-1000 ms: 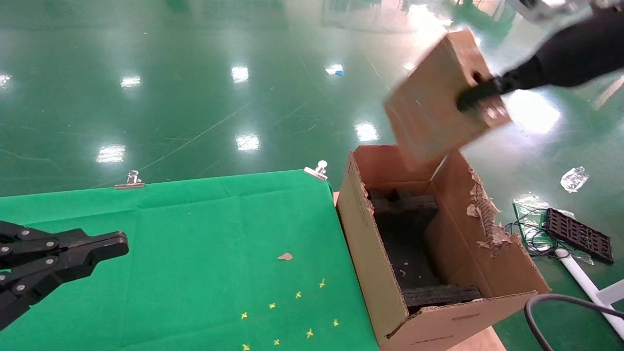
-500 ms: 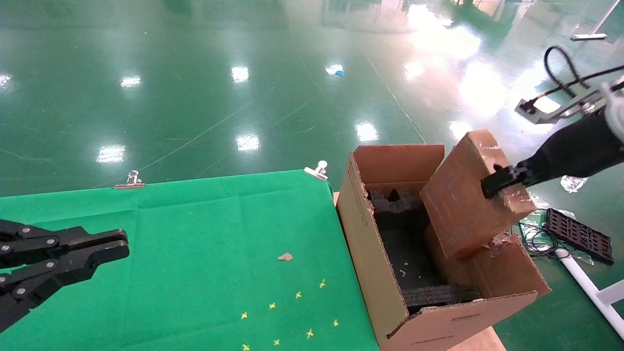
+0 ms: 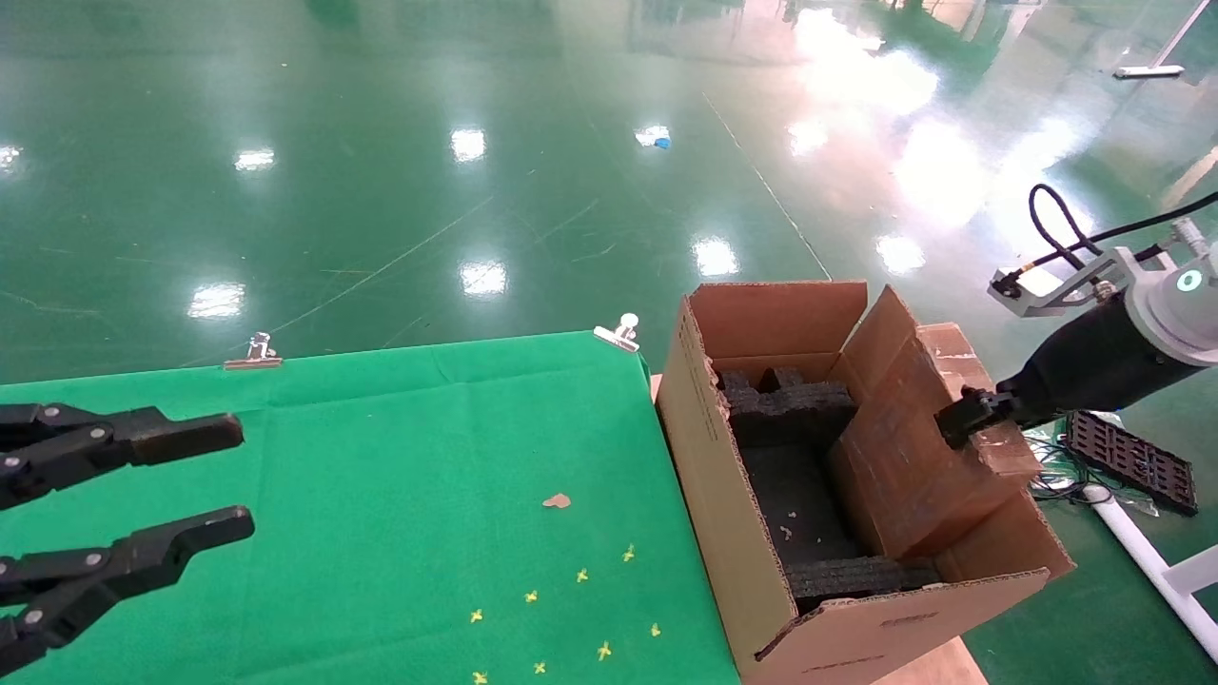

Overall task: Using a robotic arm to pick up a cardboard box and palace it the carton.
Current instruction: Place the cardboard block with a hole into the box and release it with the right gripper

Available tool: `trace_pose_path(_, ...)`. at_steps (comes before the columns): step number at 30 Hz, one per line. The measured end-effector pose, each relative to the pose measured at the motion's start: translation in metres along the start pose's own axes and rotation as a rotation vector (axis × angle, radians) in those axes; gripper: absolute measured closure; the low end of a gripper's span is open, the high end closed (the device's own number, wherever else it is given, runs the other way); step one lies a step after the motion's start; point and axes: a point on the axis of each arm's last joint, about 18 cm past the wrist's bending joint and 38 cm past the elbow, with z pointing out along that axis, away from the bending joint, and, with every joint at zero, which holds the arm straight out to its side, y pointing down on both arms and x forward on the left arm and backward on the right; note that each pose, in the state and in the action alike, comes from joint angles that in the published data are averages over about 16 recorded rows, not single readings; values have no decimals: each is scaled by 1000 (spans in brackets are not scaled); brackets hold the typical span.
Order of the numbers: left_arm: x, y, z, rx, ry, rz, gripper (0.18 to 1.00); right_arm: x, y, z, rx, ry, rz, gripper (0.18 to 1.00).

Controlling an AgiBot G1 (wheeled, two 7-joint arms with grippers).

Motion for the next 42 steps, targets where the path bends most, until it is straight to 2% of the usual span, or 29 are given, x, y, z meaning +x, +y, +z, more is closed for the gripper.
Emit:
trace_pose_path(17, 0, 0, 0, 0, 0, 0, 421, -1, 15, 70, -50, 61, 13, 865)
trace_pose_path(23, 0, 0, 0, 0, 0, 0, 313, -5, 18, 93, -44, 67, -2, 873)
trace_pose_path(29, 0, 0, 0, 0, 0, 0, 238, -6, 18, 105, -34, 75, -13, 878)
trace_pose_path(42, 0, 0, 0, 0, 0, 0, 185, -6, 18, 109, -37, 93, -10, 864)
